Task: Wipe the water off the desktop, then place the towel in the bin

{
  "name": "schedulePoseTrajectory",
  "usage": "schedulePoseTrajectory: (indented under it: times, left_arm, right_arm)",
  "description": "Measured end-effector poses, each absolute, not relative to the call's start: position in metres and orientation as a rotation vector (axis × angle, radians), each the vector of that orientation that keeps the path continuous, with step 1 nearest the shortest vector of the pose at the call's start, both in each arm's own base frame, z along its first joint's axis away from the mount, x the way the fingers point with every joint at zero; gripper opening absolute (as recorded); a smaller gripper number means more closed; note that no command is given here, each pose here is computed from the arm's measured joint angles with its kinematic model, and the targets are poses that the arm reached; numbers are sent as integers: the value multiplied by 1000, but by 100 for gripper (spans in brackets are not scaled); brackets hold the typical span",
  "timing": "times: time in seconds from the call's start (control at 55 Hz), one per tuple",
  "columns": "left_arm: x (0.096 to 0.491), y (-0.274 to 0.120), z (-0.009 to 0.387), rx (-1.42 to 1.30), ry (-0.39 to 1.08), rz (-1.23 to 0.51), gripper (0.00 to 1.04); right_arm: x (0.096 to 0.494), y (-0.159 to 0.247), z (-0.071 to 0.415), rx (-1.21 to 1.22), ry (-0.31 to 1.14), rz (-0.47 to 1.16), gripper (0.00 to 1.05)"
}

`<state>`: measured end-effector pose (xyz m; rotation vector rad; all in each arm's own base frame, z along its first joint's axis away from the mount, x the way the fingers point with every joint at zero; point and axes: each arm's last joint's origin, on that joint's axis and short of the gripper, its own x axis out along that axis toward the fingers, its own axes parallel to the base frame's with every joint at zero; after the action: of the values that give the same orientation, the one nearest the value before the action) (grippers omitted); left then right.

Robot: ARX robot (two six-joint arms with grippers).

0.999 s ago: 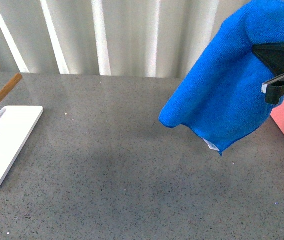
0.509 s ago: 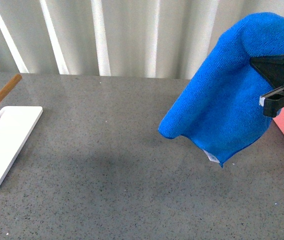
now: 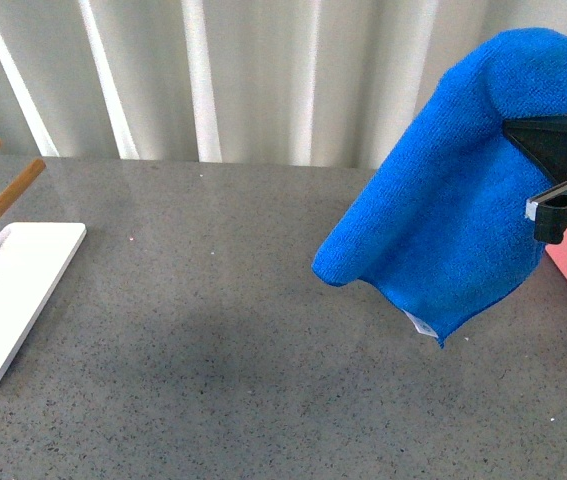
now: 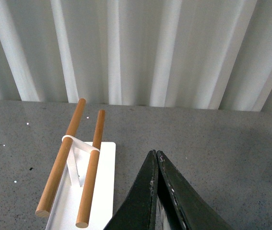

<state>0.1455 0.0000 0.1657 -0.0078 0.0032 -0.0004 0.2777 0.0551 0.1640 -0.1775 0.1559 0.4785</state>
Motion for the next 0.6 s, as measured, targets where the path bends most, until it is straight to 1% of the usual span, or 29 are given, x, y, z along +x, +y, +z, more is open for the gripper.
schedulePoseTrajectory:
  times: [0.599]
  left_arm:
    - [122, 0, 174, -8, -24, 0, 4]
  right_arm:
    - [276, 59, 162, -186, 170, 485, 4]
